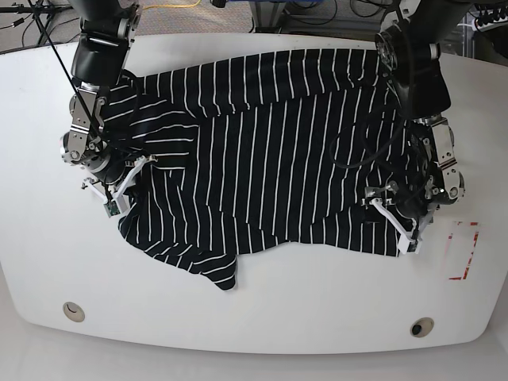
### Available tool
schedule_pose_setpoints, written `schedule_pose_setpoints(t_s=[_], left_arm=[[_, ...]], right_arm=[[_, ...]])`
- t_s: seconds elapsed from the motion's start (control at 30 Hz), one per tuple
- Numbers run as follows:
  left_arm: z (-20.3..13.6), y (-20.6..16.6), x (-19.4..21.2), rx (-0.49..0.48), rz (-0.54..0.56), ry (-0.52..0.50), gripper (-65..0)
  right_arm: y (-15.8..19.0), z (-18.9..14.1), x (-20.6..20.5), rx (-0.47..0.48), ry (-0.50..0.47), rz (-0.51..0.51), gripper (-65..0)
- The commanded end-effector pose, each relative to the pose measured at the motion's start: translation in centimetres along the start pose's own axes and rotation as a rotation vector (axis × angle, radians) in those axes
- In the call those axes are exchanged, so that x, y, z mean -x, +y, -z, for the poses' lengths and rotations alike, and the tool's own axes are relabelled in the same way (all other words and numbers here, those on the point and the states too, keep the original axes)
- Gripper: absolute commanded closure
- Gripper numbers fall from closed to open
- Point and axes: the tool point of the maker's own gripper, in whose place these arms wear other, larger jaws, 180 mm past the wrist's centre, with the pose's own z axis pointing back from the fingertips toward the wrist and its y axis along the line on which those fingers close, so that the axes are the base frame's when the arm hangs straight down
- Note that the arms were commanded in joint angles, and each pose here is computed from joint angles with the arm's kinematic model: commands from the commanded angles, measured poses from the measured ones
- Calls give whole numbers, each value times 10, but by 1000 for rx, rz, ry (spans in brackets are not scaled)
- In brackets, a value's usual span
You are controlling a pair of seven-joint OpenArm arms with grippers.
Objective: Fold the T-shirt properly
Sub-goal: 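Grasp the shirt's side edges with both grippers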
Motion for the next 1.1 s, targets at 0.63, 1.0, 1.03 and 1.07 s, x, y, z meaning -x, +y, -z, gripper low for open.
schedule_pose_setpoints(t_s=[0.63,1.0,1.03,1.07], left_arm=[[8,-1,-24,27,-28,-69,-338],[18,-3,-26,45,-58,-40,-1],[18,-3,-28,47,-57,-44,0],[16,-3,-31,46,-52,-52,0]], right_arm=[[3,0,-19,-3,-55,-1,0],[2,-2,-27,4,-74,-15,0],[2,-4,-29,7,-79,-22,0],[2,-5,-30,10,-81,-28,0]])
